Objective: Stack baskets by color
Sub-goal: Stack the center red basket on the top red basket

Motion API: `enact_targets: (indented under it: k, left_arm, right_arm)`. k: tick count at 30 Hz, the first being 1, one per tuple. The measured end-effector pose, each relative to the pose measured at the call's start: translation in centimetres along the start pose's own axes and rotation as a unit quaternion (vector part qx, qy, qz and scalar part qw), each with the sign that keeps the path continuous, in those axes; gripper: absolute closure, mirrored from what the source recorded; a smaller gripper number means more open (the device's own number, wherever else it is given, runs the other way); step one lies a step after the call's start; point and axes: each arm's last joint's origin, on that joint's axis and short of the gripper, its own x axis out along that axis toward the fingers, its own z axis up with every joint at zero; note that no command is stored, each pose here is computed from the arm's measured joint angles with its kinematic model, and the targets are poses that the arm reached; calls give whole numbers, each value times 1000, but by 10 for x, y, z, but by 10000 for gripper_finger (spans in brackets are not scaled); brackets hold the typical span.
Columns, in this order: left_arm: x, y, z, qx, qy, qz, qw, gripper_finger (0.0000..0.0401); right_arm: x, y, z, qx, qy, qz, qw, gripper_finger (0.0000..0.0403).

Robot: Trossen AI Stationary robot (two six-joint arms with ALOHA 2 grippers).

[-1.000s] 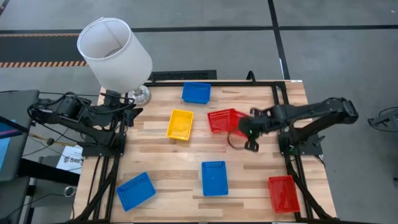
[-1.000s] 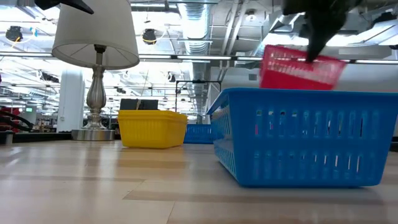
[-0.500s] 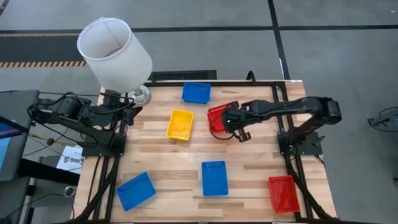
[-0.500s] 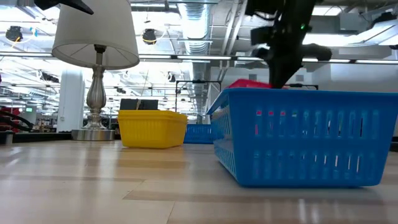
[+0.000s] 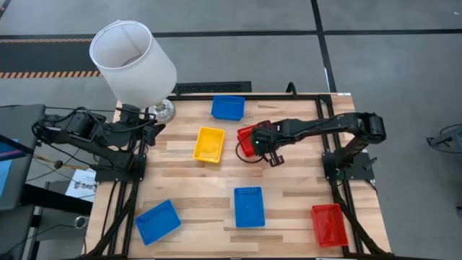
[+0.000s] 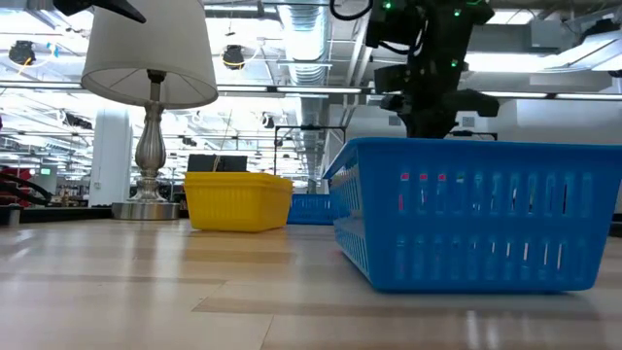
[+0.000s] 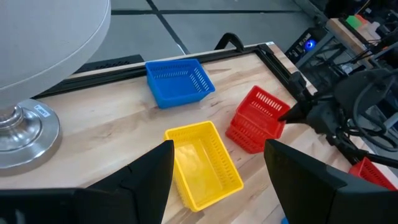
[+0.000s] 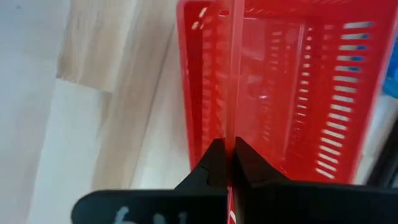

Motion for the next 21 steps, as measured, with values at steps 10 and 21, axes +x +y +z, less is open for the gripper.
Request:
enact_targets:
  k: [10, 21]
  left_arm:
    - [0, 1, -1, 2, 12, -2, 1000, 163]
    - [0, 1, -1, 5, 14, 1, 1000, 163]
  right_arm:
    - [3, 12, 9, -19, -13, 3, 1000, 367]
    - [3, 13, 11, -17, -24, 11, 1000, 321]
